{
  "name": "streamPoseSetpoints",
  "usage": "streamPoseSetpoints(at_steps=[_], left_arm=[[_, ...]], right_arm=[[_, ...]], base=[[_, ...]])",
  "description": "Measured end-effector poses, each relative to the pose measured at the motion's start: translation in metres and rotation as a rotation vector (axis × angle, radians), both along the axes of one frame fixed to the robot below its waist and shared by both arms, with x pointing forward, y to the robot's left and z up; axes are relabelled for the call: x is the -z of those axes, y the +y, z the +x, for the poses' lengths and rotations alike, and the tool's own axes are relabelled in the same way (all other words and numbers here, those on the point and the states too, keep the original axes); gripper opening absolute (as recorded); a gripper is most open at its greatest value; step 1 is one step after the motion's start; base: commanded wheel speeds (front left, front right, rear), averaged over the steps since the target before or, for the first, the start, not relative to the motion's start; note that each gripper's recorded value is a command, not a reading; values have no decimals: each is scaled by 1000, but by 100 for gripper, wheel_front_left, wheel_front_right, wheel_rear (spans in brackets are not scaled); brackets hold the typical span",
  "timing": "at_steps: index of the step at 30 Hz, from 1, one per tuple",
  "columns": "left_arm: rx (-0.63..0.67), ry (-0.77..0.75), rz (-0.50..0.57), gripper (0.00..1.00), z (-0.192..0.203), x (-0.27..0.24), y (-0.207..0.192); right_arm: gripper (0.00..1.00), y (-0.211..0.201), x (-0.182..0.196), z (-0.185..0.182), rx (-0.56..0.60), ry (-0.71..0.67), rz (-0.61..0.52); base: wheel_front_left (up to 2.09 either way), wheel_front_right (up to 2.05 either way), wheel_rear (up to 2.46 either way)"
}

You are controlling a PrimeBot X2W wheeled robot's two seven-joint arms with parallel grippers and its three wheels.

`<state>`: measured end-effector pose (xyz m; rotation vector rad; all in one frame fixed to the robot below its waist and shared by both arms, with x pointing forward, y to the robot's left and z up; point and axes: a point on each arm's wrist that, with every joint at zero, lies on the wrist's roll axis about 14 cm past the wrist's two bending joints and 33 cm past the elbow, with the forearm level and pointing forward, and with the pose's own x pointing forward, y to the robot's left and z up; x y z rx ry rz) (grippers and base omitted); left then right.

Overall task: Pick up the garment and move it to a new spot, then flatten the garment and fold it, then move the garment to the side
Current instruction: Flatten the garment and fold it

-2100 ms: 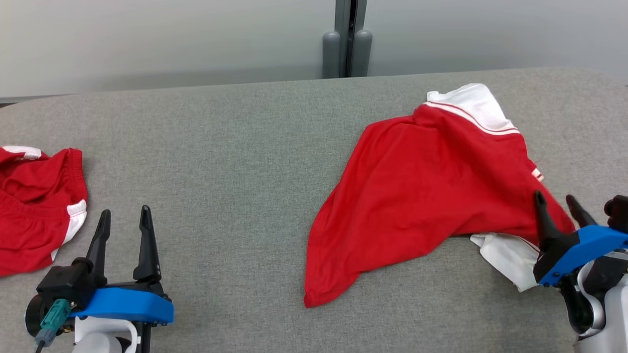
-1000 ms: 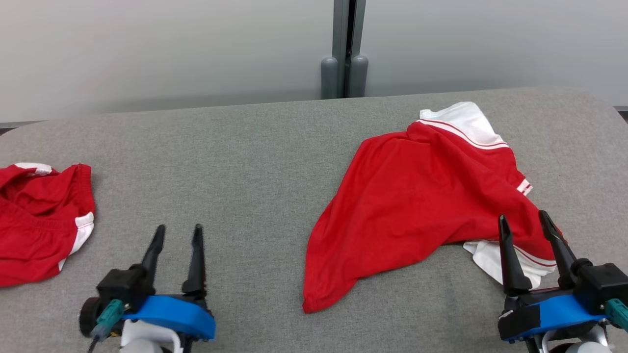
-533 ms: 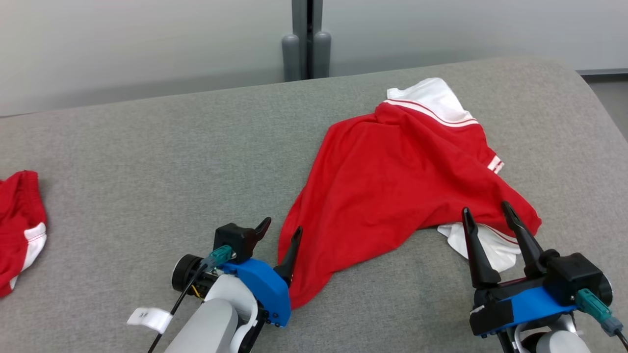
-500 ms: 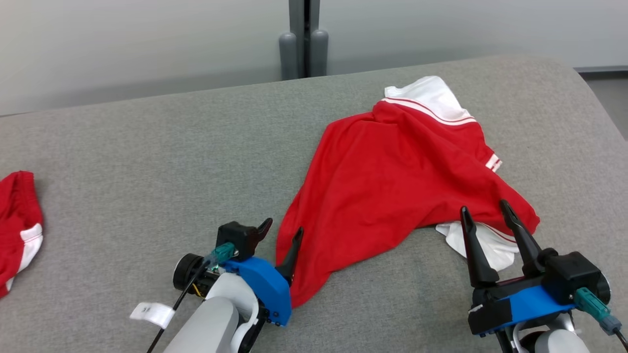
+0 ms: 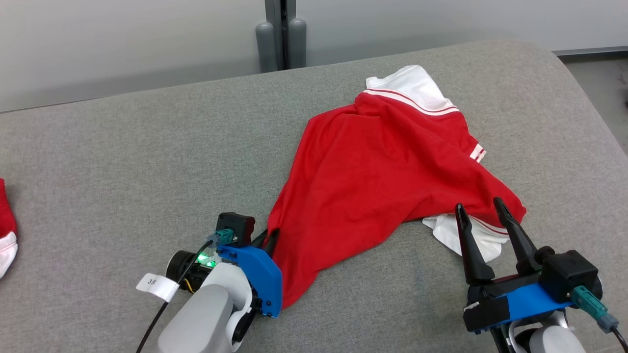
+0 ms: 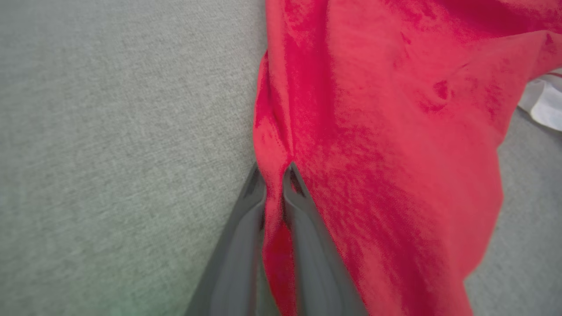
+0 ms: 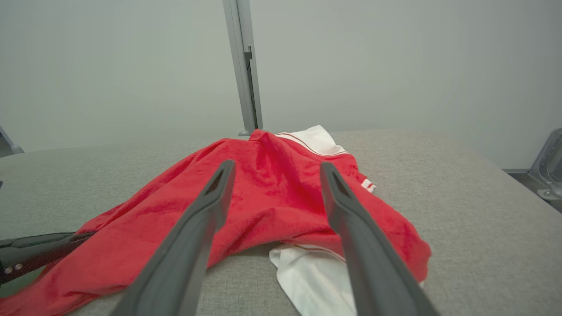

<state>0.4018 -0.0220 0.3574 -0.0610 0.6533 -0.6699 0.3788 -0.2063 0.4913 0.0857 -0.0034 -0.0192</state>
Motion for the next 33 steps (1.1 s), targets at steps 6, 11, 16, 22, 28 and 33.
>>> streamPoseSetpoints(at_steps=[6,11,16,22,28,33], left_arm=[[-133,-59,17,0,23,-3,37],[-238,-114,48,0,40,-7,78],[-302,-181,94,0,58,-15,117],[-351,-248,148,0,83,-31,153],[-369,-281,180,9,96,-40,169],[-376,-291,141,100,94,-43,162]], right_arm=[[100,4,0,3,-11,-6,7],[100,9,1,8,-26,-7,10],[100,15,2,11,-47,-1,10],[100,18,2,12,-57,-2,10],[100,16,2,11,-50,0,10],[100,15,2,11,-45,-1,15]], base=[[0,0,0],[0,0,0],[0,0,0],[0,0,0],[0,0,0],[0,0,0]])
